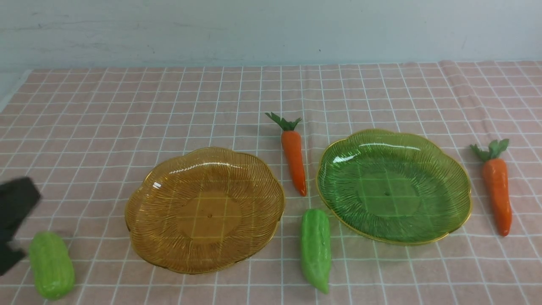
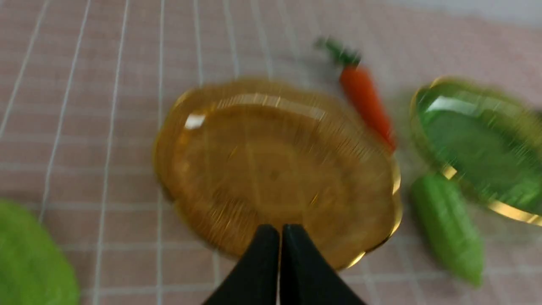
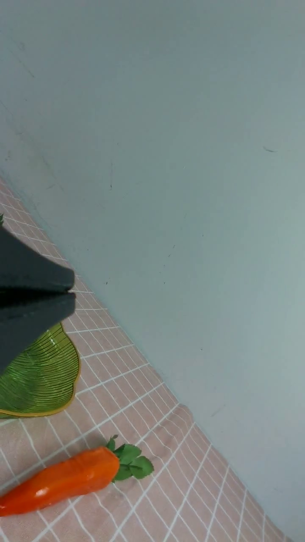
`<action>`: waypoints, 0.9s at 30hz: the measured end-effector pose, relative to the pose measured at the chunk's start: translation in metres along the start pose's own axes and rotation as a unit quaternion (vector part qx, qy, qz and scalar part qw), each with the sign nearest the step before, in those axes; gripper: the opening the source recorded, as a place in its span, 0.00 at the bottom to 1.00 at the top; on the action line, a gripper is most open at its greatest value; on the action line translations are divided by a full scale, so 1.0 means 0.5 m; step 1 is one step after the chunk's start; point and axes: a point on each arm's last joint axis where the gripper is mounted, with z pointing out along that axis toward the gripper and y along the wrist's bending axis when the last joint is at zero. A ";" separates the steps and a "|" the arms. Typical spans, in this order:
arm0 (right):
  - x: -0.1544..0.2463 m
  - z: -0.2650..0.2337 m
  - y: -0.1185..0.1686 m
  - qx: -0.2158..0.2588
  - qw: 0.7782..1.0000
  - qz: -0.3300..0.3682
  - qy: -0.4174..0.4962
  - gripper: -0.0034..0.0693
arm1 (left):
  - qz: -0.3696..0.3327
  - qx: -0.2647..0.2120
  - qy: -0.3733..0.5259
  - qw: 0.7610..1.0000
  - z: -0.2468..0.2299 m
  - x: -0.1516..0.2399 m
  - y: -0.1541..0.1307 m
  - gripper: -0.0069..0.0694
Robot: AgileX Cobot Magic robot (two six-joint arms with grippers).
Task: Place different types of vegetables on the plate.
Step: 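Put the green cucumber next to the left plate into that plate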
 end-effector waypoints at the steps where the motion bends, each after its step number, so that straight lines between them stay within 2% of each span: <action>1: 0.000 0.000 0.000 0.000 1.000 0.006 0.000 0.03 | 0.002 -0.023 0.054 0.998 0.041 0.001 0.014 0.09; 3: 0.000 0.000 0.000 0.000 1.000 0.026 -0.001 0.03 | -0.003 -0.061 0.120 0.991 0.086 0.010 0.034 0.09; 6: 0.009 -0.001 0.005 0.000 0.998 0.047 0.039 0.03 | -0.026 -0.110 0.158 0.981 0.128 0.003 0.061 0.09; 10: -0.012 -0.009 0.061 -0.024 0.992 -0.015 0.124 0.03 | -0.091 -0.181 0.191 0.960 0.159 -0.039 0.128 0.09; 14: -0.062 0.013 0.128 -0.010 0.968 -0.105 0.227 0.03 | -0.144 -0.207 0.218 0.943 0.186 -0.057 0.188 0.09; 17: -0.092 0.046 0.166 0.003 0.937 -0.161 0.312 0.03 | -0.181 -0.213 0.234 0.931 0.211 -0.057 0.222 0.09; 19: -0.099 0.064 0.178 0.006 0.918 -0.179 0.354 0.03 | -0.188 -0.217 0.253 0.924 0.230 -0.050 0.237 0.13; 21: -0.097 0.078 0.180 0.011 0.907 -0.181 0.379 0.03 | -0.185 -0.216 0.263 0.922 0.242 -0.047 0.244 0.19; 22: -0.094 0.083 0.177 0.015 0.902 -0.181 0.392 0.03 | -0.182 -0.215 0.270 0.921 0.251 -0.044 0.249 0.26; 27: -0.088 0.090 0.173 0.019 0.893 -0.186 0.409 0.03 | -0.171 -0.220 0.265 0.923 0.284 -0.038 0.271 0.68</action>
